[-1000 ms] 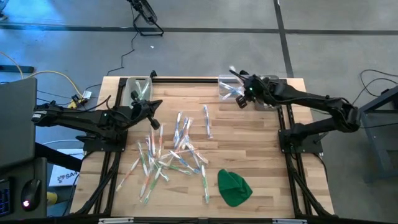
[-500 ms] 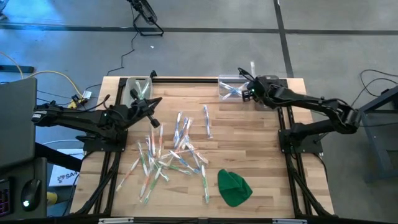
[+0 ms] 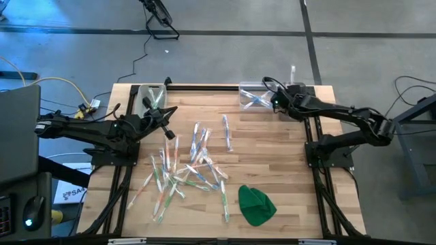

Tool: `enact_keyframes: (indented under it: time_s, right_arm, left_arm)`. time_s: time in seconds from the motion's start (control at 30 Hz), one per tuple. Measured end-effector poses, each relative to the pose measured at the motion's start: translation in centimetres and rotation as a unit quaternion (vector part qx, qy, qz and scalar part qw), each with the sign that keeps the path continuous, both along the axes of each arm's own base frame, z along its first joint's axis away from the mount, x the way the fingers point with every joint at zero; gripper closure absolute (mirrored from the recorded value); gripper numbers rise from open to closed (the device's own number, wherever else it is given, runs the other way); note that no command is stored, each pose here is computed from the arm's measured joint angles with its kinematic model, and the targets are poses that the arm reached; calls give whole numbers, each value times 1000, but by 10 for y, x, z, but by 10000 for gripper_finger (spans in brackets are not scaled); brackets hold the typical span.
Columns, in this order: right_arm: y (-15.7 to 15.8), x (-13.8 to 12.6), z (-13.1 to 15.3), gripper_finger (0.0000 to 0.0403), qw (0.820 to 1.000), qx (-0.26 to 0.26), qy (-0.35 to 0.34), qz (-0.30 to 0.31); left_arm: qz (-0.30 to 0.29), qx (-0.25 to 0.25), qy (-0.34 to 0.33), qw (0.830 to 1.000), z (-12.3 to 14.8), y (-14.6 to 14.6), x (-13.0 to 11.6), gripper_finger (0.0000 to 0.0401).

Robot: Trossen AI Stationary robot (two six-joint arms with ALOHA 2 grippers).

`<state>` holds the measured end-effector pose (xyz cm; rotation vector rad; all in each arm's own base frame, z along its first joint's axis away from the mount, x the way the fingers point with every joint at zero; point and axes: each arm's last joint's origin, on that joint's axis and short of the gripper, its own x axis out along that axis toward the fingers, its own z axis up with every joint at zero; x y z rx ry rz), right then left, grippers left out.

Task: Pick & Place Toothbrushes
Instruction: Put the orange toothbrush into the black bin

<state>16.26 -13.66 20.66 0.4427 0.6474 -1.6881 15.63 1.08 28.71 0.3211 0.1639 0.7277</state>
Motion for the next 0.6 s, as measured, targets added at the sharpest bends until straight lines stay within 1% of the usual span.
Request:
enact_keyframes:
  time_s: [0.2, 0.37, 0.5, 0.6]
  right_arm:
    - [1, -2, -10, 388, 1000, -5, 1, -30]
    - [7, -9, -35, 388, 998, 11, -38, -54]
    - [10, -13, -51, 388, 995, 5, -75, -65]
    - [10, -13, -57, 388, 993, -4, -97, -63]
  left_arm:
    - [0, -1, 0, 1000, 0, 0, 0, 401]
    - [-2, -1, 0, 1000, 0, 0, 0, 401]
    - [-2, 0, 1, 1000, 0, 0, 0, 401]
    - [-3, 5, 6, 1000, 0, 0, 0, 401]
